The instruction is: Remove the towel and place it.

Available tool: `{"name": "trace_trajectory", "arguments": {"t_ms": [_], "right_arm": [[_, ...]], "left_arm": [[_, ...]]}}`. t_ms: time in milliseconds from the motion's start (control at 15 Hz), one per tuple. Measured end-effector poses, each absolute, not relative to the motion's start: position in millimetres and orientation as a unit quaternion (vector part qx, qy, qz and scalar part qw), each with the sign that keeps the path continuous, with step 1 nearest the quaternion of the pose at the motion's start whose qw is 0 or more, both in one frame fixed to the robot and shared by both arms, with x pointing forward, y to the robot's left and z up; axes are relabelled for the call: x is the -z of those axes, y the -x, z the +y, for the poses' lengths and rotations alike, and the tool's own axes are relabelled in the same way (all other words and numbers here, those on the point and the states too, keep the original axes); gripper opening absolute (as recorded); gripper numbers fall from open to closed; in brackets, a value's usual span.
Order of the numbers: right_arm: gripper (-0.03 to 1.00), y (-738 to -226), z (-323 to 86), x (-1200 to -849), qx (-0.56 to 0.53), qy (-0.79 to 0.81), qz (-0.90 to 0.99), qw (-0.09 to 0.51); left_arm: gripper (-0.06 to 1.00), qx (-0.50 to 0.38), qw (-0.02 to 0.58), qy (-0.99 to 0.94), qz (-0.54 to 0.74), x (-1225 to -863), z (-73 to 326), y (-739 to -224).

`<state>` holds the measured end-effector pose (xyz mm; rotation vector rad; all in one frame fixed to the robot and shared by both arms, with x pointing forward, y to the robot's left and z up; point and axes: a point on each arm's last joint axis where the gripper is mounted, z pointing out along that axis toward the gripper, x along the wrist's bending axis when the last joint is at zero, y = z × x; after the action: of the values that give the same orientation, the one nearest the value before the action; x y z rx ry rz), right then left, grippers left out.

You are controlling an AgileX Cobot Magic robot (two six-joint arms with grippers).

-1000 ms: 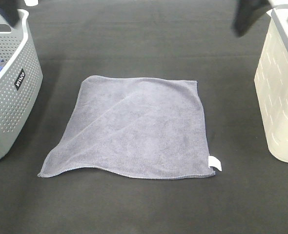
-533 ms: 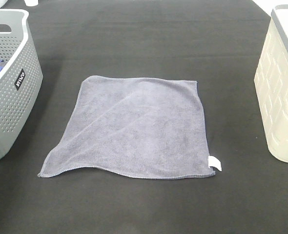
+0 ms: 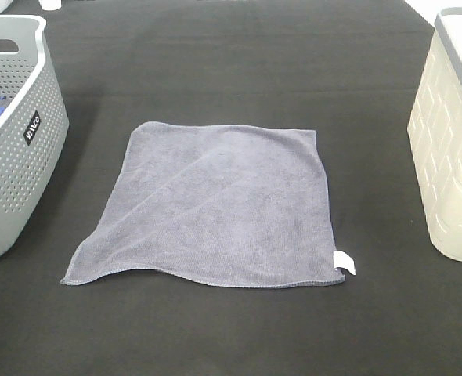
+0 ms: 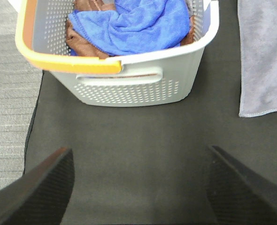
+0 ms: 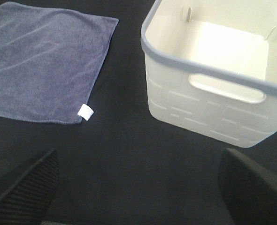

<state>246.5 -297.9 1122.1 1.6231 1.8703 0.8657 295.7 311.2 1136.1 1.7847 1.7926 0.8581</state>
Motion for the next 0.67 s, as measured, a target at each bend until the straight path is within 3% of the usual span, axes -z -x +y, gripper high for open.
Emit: {"name": "trace_trajectory", "arguments": {"t_ms": [200, 667], "right_arm": [[0.84, -227, -299, -1080, -0.325, -0.578, 0.702, 0.259], [0.78, -219, -300, -1033, -0.314, -0.552, 0.727, 0.262]], "left_arm": [[0.7, -0.337, 0.255, -0.638, 0.644, -1100, 313, -258], [0.7, -0.395, 0.324, -0.606, 0.61, -1058, 312, -233]]}}
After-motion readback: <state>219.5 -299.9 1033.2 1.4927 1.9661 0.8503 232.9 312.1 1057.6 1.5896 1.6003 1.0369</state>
